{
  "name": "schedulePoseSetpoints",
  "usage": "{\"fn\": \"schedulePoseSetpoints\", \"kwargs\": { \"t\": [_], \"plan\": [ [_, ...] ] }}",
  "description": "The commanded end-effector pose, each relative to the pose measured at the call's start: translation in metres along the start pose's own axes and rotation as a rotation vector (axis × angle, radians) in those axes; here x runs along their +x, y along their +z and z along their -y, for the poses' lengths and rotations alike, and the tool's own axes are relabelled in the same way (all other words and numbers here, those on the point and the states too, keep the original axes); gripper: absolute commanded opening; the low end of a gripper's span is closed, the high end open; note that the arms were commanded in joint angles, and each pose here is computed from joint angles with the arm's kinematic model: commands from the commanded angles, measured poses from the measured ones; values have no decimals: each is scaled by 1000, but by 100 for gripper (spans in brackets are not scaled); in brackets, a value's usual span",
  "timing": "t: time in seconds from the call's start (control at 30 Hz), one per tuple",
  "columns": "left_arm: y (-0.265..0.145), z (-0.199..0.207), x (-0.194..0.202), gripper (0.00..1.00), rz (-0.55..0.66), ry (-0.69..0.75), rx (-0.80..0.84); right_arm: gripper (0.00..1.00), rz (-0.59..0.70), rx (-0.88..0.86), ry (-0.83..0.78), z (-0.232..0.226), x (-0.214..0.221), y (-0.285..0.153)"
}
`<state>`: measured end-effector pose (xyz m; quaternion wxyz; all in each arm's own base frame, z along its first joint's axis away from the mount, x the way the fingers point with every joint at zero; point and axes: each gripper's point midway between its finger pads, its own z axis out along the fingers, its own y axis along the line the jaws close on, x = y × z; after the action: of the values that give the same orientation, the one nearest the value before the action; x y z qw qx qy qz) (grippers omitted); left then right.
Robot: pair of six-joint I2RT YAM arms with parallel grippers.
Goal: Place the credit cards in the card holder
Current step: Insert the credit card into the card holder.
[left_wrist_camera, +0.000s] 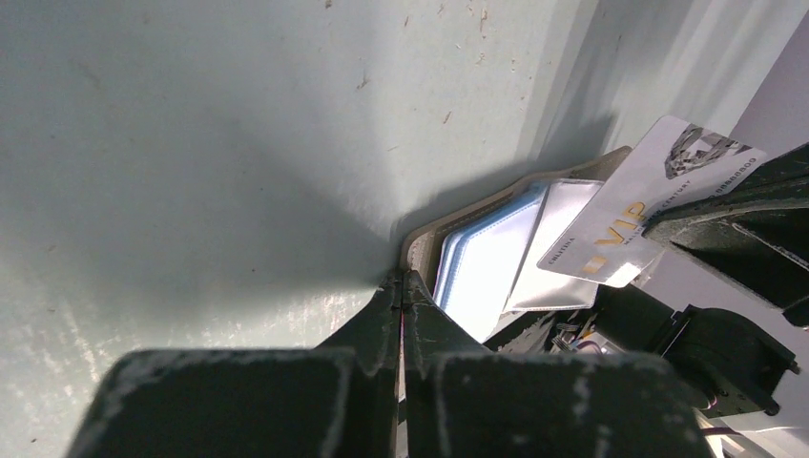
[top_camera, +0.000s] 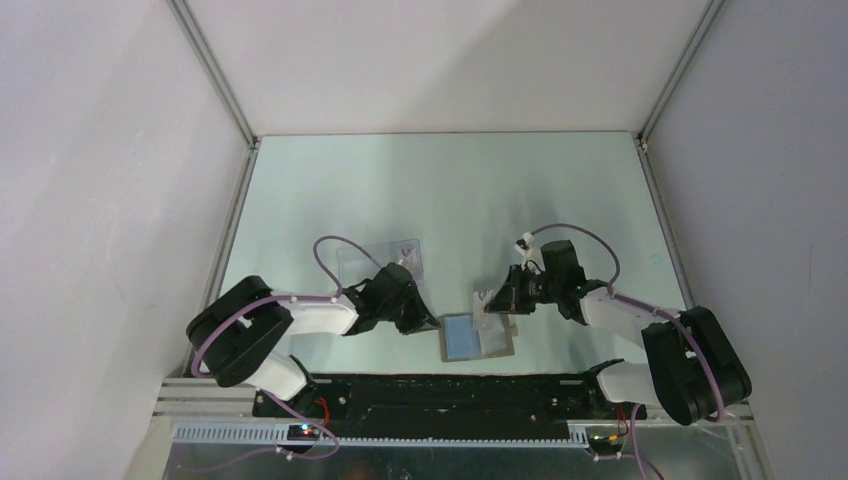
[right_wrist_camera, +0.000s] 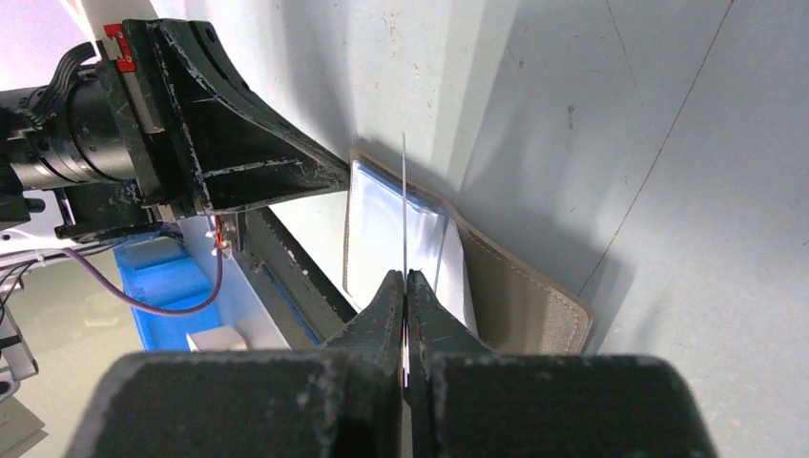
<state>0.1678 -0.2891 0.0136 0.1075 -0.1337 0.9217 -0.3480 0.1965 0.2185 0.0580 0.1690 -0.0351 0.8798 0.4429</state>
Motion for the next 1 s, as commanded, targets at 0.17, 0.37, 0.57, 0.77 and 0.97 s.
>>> {"fn": "schedulePoseSetpoints", "kwargs": {
  "t": [0.17,0.37,0.57,0.77,0.97],
  "plan": [
    [3,7,-1,0,7,15,6,0,-13,10,21,8,4,4],
    [4,6,0,0,3,17,2,0,-33,-5,32,11,7,12],
    [6,6,2,0,-7,20,-2,0,-58,-16,39,11,14,15],
    [8,5,2,0,-7,19,-9,0,-89,12,58,14,25,13],
    [10,2,2,0,-8,13,-19,0,-122,46,99,21,43,10]
  ]
}}
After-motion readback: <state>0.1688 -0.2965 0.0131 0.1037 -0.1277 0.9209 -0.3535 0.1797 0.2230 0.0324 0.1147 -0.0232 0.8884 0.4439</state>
